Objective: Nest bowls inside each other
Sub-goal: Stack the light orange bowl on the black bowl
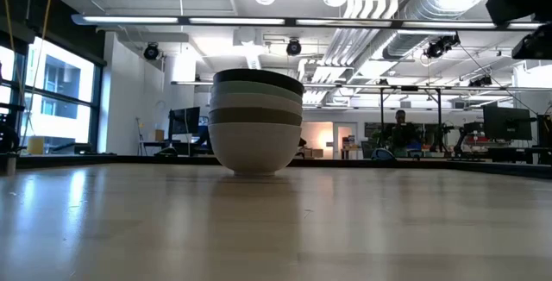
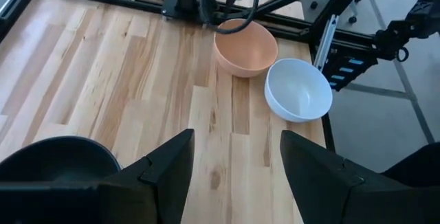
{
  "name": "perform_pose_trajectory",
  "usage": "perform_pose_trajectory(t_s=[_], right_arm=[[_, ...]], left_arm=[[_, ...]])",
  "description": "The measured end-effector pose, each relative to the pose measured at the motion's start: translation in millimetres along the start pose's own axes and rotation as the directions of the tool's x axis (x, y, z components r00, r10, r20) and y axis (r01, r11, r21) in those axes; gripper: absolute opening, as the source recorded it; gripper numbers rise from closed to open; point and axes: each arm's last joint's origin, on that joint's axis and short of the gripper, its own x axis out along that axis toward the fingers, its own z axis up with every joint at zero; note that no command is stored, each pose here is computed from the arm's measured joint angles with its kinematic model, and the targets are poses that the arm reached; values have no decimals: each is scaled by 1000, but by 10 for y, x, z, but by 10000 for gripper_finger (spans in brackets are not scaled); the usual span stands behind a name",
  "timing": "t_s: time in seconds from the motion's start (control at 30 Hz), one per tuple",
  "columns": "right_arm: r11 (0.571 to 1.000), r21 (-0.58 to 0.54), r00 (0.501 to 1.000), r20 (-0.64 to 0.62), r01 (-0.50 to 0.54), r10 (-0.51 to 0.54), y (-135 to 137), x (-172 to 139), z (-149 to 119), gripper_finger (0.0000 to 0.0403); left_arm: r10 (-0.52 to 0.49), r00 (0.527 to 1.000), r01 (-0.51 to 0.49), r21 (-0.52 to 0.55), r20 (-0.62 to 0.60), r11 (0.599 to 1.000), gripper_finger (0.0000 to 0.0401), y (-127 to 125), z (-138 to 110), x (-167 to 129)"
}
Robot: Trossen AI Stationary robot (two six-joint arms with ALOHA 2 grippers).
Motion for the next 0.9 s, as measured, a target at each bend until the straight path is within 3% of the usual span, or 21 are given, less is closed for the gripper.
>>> perform_pose_trajectory(t_s=[0.2,0.6,0.9], right_arm=[[999,41,1000,-25,6,-5,-35,148,-29,132],[999,40,1000,7,15,-15,-29,151,-8,132],[998,26,997,-58,59,-57,11,258,50,132]], left_arm=[[-13,1000,13,11,-4,1000,207,-53,-16,-1],[-31,999,31,28,-14,999,207,-134,-44,-4],[-35,999,35,26,-15,999,207,-200,-64,-8]])
